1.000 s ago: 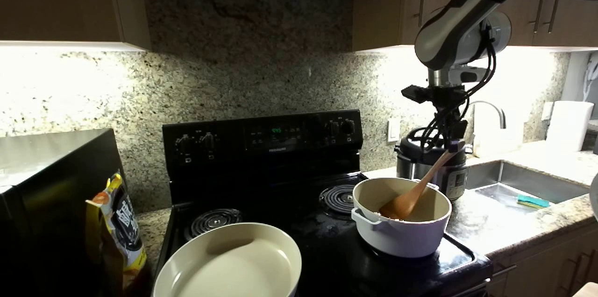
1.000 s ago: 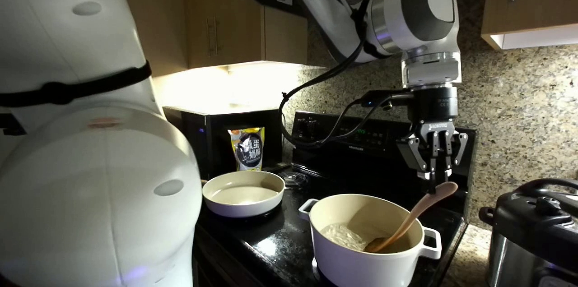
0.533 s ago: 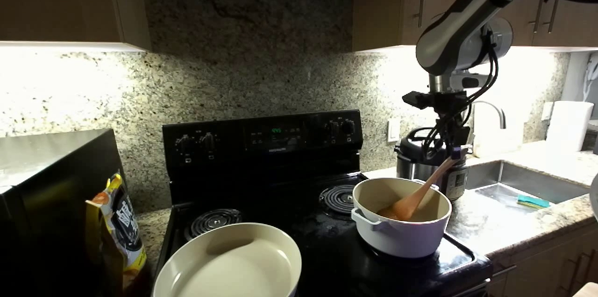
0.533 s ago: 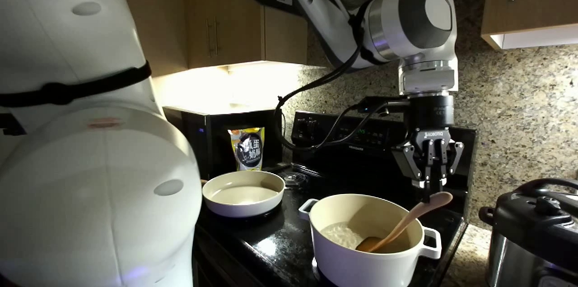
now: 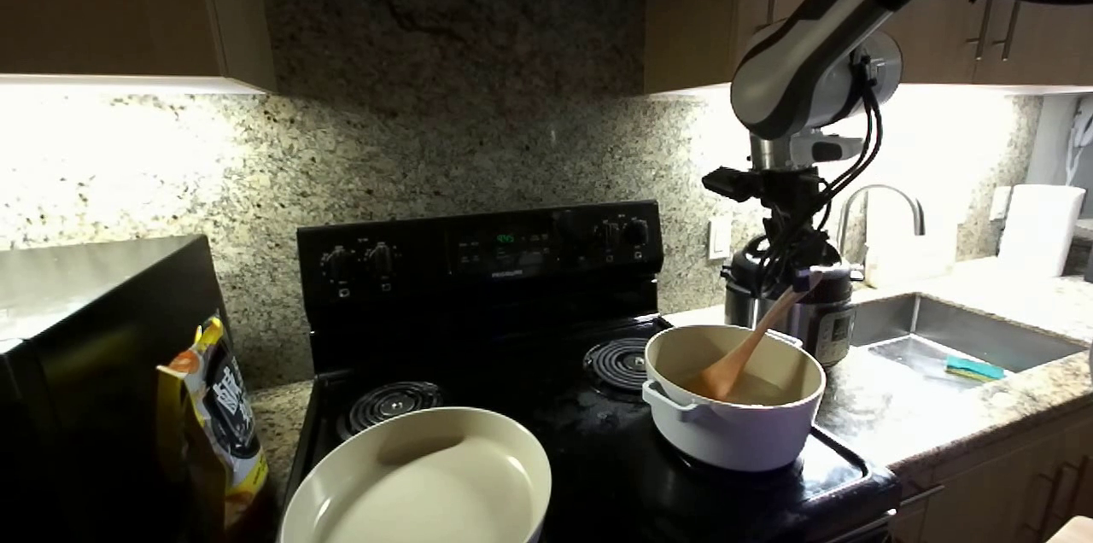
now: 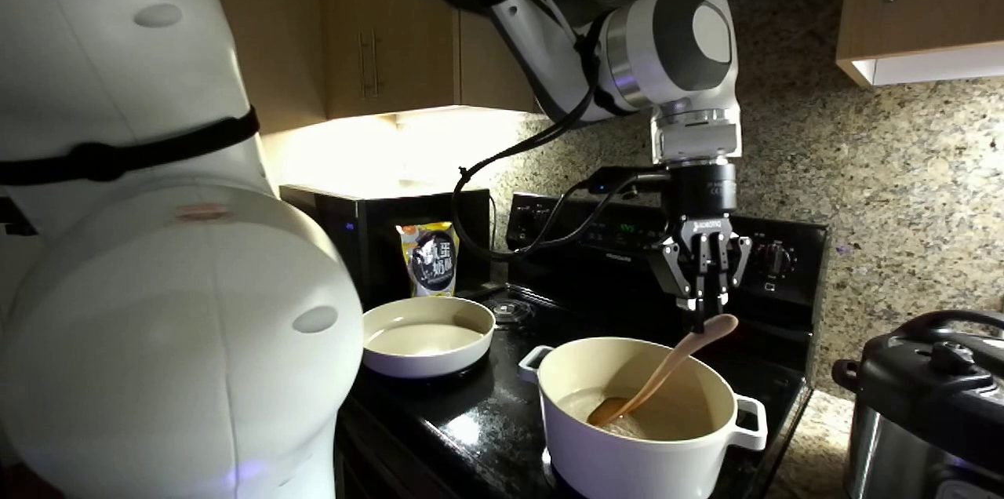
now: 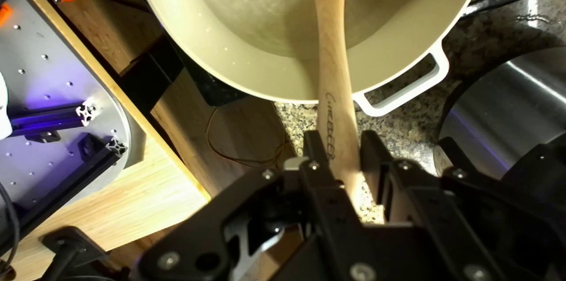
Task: Pick up the cooking stick and stir in the pot
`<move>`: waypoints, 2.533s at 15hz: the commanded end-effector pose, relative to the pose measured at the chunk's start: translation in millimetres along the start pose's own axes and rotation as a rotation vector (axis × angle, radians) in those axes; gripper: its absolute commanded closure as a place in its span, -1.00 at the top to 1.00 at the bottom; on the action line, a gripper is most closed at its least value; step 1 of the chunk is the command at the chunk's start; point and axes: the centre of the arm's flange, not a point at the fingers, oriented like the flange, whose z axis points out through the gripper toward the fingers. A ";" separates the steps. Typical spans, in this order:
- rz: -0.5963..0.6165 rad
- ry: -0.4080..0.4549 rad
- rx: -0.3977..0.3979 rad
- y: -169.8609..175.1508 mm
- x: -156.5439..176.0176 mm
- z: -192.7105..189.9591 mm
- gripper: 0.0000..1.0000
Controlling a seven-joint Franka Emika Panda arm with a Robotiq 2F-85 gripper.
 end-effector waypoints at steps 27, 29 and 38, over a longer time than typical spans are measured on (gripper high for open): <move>0.309 0.041 -0.099 -2.6 -4.2 -21.8 -0.82; 0.316 0.023 -0.105 32.7 69.5 18.6 -0.82; 0.238 -0.079 -0.076 72.5 150.3 51.2 -0.82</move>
